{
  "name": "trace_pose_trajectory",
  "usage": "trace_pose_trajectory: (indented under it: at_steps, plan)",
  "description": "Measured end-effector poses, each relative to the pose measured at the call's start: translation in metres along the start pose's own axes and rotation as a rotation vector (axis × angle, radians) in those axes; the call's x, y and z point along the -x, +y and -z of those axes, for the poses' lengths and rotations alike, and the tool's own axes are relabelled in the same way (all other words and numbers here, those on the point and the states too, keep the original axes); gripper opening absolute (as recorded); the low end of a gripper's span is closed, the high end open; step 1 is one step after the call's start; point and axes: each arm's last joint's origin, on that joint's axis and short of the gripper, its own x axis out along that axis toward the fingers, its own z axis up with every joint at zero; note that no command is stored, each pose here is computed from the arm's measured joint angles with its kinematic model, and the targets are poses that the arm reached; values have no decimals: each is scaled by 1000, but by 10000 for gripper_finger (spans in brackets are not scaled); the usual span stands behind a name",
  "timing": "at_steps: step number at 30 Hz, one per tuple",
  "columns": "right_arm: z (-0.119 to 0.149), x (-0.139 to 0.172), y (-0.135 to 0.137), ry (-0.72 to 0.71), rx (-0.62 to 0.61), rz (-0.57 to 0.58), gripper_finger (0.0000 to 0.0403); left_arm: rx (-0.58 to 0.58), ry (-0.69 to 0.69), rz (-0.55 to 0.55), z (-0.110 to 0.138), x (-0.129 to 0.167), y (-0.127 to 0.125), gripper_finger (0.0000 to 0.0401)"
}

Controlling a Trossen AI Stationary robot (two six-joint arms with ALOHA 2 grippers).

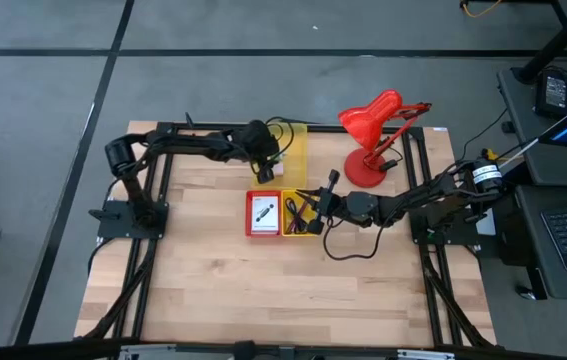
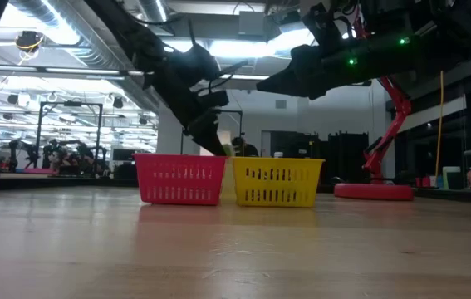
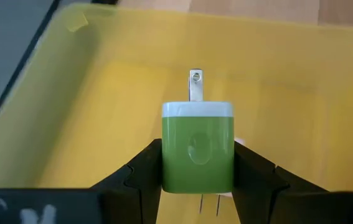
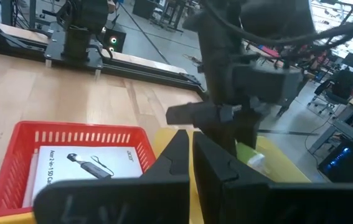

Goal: Pick and place items into bin
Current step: Put the green charger adapter into the transparent yellow container, then return to home position

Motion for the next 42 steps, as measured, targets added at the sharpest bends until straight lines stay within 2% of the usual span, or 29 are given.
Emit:
trace_pose_trajectory:
  at_steps: [8, 13, 21, 28, 35, 42]
  plan:
    - [0, 0, 0, 0, 0, 0, 5, -16, 56, 8, 9, -17, -2, 144]
    - [0, 0, 0, 0, 0, 0, 5, -29, 75, -34, 12, -22, -1, 148]
    - [0, 0, 0, 3, 2, -1, 5, -26, 80, -37, 13, -22, -1, 183]
    - [0, 0, 0, 4, 2, -1, 5, -33, 77, -38, 12, -20, 0, 182]
    - [1, 0, 0, 5, 3, -1, 5, -61, 9, -58, -3, 5, 3, 147]
    - [5, -2, -4, 45, 48, 8, 5, -99, -87, -53, -20, 60, 6, 91]
